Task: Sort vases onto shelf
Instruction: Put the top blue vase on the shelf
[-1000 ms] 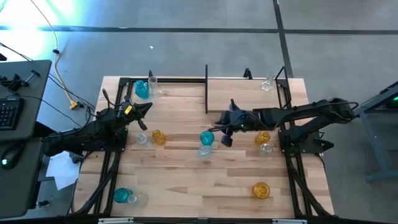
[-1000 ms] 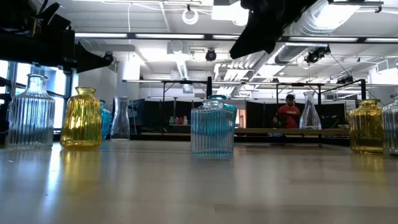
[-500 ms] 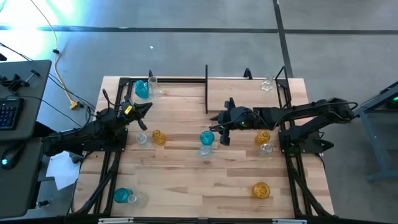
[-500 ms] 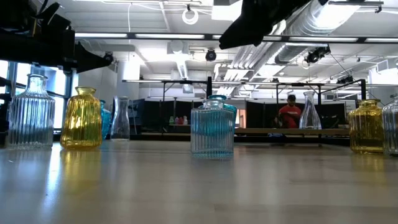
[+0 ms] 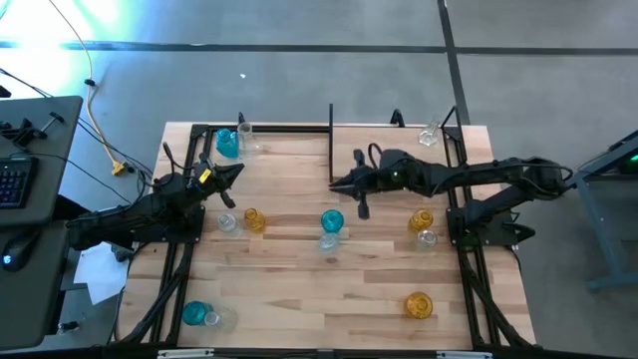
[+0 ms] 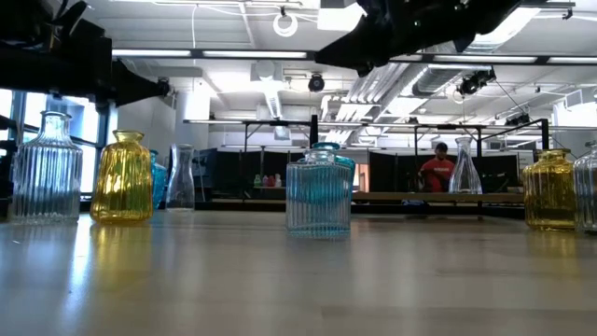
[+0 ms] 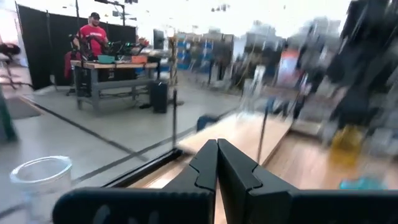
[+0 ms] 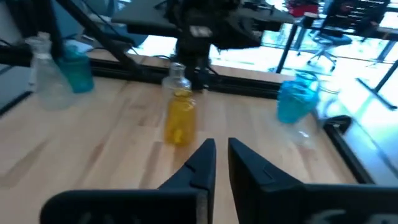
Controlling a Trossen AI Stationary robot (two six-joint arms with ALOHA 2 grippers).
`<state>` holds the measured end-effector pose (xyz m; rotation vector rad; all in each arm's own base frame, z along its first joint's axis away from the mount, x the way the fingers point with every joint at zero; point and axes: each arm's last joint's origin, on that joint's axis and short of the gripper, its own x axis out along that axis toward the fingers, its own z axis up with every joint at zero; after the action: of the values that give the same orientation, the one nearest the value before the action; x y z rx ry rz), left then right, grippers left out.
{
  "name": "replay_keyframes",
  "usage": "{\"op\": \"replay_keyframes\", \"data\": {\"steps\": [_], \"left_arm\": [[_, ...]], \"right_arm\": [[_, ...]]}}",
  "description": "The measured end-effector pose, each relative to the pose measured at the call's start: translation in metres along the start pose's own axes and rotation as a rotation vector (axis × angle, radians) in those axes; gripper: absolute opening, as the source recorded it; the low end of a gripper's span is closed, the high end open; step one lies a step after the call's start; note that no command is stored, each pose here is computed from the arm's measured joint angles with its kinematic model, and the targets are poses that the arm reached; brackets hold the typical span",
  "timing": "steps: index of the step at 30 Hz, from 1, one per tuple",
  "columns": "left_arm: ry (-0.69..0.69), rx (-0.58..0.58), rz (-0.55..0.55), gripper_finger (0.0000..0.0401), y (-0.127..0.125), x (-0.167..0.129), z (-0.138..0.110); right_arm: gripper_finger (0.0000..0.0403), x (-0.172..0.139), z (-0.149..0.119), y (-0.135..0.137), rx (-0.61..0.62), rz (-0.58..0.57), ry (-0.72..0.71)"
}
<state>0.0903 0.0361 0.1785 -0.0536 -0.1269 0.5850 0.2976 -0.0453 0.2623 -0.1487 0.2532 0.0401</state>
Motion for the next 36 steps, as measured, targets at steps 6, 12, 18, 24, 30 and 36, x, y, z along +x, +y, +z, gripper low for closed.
{"op": "replay_keyframes", "data": {"steps": [6,12,18,24,30,36], "left_arm": [[-0.087,-0.106,0.046,0.0001,0.001,0.000,0.008],[-0.127,-0.155,0.175,0.0001,0.005,-0.001,0.011],[-0.165,-0.159,0.072,0.0001,0.002,-0.002,0.019],[0.007,-0.171,0.068,0.0000,-0.001,0.002,0.037],[0.198,-0.106,0.138,0.0000,-0.001,0.009,0.075],[0.491,-0.022,0.262,0.0000,0.006,0.024,0.107]], "right_arm": [[0.0002,-0.003,-0.002,-0.016,-0.030,-0.046,-0.002],[0.0004,-0.004,-0.003,-0.017,-0.054,-0.050,-0.001],[0.0004,-0.004,-0.002,-0.017,-0.065,-0.051,-0.004],[0.0004,-0.004,-0.003,-0.017,-0.095,-0.051,-0.002],[0.0004,-0.004,-0.003,-0.017,-0.131,-0.049,0.004],[0.0004,-0.004,-0.002,-0.017,-0.169,-0.051,-0.001]]}}
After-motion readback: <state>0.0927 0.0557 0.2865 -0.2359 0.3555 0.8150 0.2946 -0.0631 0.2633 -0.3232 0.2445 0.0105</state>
